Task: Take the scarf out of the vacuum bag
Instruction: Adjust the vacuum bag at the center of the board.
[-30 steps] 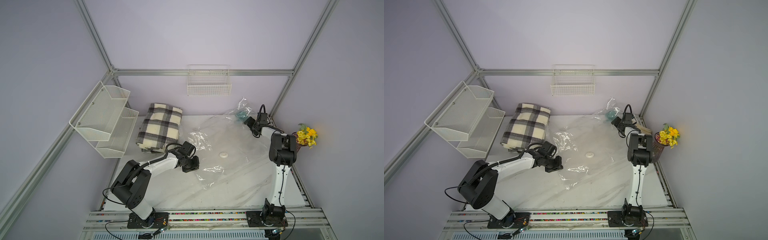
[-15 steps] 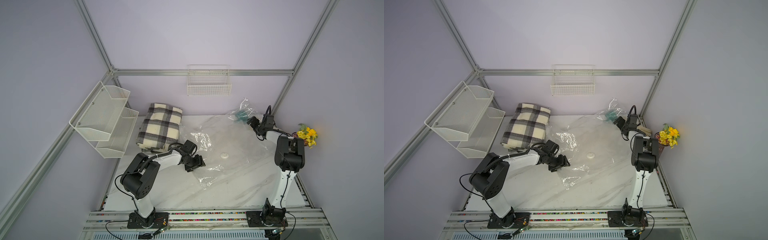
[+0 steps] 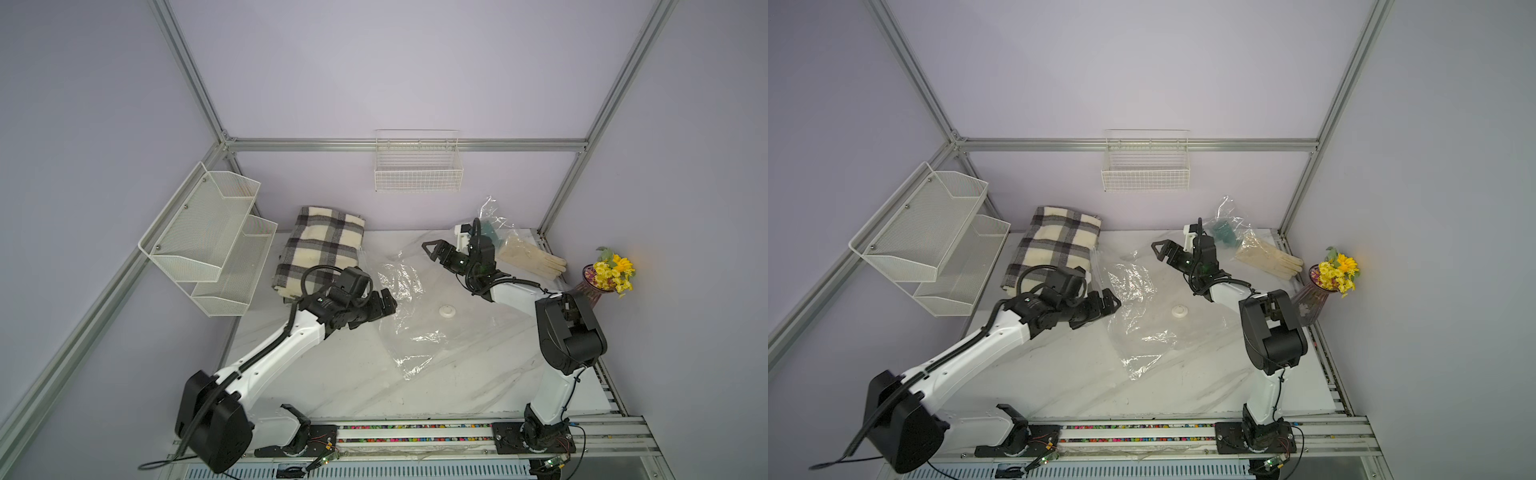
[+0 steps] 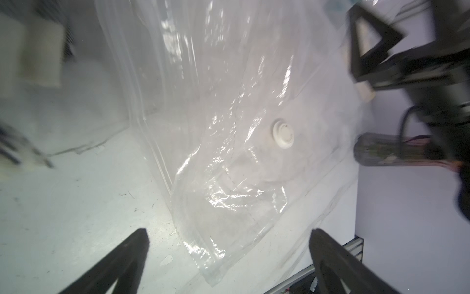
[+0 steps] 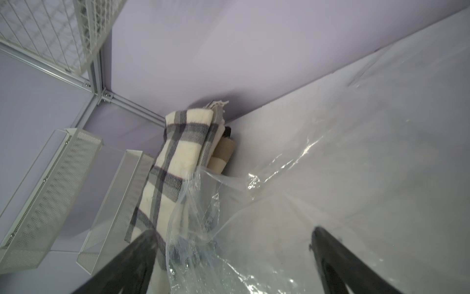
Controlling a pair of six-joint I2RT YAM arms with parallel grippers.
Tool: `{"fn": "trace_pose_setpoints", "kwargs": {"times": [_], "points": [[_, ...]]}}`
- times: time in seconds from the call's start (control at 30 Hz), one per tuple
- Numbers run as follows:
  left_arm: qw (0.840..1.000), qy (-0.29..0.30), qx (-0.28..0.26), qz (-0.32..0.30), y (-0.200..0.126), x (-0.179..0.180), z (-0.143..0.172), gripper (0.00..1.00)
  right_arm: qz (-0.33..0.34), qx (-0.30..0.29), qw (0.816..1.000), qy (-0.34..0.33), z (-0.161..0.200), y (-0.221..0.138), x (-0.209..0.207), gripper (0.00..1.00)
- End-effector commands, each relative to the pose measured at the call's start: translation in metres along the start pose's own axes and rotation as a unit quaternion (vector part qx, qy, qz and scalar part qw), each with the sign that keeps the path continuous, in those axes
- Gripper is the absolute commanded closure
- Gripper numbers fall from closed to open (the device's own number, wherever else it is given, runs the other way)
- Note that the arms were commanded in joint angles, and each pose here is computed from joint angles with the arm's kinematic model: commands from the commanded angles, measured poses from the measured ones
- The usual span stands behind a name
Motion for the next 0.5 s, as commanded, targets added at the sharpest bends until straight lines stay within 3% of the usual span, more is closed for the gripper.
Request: {"fn": "trace_pose_setpoints", "kwargs": {"times": [0.0,0.13,0.3,0.4,0.47], "points": [[0.991,0.015,-0.115,-0.071,-0.06,0.023,-0.017,0.0,-0.014,0.007,1.0,0.0,0.009,0.009,-0.004,0.03],[0.953,0.025,-0.265,-0.143,-0.121,0.058,-0.021,0.0,0.014,0.052,0.999,0.004,0.029,0.027,-0.019,0.03],[0.859,0.075,-0.456,-0.219,-0.179,0.096,-0.012,0.0,0.149,0.131,0.978,-0.061,0.062,0.048,-0.037,0.03],[0.817,0.125,-0.508,-0.244,-0.185,0.105,-0.009,0.0,0.242,0.158,0.95,-0.118,0.076,0.057,-0.043,0.03],[0.805,0.143,-0.515,-0.257,-0.177,0.108,-0.008,0.0,0.275,0.174,0.935,-0.141,0.083,0.062,-0.047,0.03]]}}
Point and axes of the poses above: each gripper's point midway between its finger pads, its own y axis out along the fingers, its own x axis along the line the jaws close on, z = x × y, the point moved 9 cm from there along -y, back along the fingers, and after that the axes turned 7 degrees about -y, right-handed, at the moved point
